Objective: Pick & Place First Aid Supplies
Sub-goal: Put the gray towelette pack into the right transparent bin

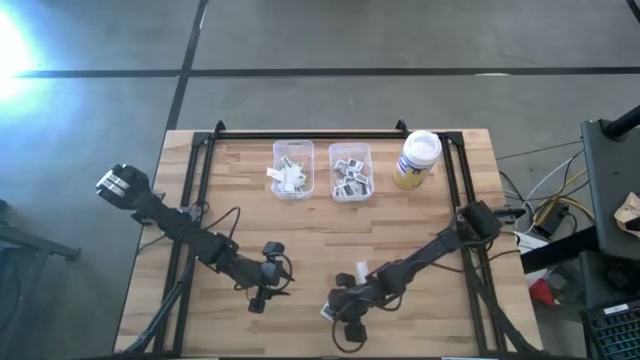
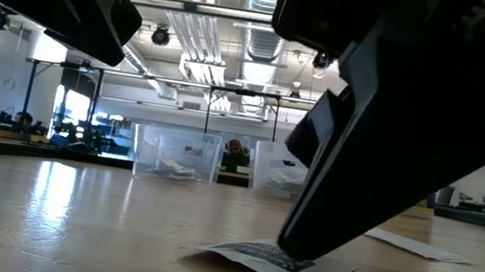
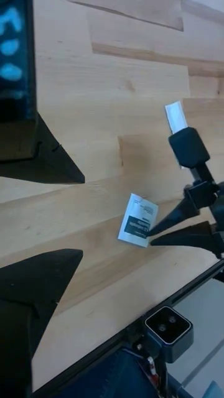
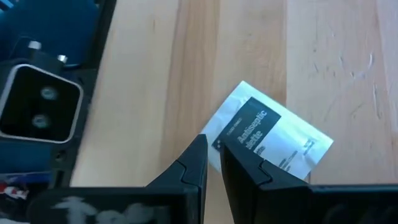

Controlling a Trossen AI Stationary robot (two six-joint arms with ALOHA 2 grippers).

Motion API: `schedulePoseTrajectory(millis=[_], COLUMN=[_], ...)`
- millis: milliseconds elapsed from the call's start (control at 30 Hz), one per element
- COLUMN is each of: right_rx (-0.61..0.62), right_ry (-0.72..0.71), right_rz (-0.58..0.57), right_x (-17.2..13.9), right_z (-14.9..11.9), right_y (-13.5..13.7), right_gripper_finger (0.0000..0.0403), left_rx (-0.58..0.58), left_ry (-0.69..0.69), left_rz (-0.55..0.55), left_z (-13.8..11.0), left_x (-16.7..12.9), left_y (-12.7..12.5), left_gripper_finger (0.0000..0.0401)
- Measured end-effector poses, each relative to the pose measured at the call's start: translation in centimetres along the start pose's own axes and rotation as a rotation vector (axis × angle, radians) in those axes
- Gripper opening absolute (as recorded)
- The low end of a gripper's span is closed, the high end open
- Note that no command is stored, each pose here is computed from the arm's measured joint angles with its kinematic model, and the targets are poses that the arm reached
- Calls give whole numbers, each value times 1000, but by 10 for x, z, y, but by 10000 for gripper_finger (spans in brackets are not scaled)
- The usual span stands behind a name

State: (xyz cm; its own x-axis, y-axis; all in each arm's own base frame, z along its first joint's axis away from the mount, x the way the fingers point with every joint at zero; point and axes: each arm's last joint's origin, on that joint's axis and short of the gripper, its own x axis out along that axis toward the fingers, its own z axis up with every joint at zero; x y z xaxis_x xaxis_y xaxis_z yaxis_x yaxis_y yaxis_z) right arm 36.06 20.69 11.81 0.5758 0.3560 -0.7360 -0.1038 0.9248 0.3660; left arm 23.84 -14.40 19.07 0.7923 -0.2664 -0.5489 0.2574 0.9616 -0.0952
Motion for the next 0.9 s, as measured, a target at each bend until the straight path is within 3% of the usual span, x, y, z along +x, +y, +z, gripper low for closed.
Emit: schedulePoseTrajectory(millis=[400,633,900], right_rx=[-59,-1,46], right_ry=[-4,-26,-56], right_rz=[-36,-117,-146], right_x=[3,0,-3], right_z=[8,22,36], right_y=[-21,-54,-72], right_gripper_finger=[43,43,43], left_rx=[-14,-6,83], left_ry=[14,50,102], left_rz=[3,14,126], left_z=[-2,-7,-15], left_x=[0,0,0], left_y=[0,2,7], left_gripper_finger=[175,175,174])
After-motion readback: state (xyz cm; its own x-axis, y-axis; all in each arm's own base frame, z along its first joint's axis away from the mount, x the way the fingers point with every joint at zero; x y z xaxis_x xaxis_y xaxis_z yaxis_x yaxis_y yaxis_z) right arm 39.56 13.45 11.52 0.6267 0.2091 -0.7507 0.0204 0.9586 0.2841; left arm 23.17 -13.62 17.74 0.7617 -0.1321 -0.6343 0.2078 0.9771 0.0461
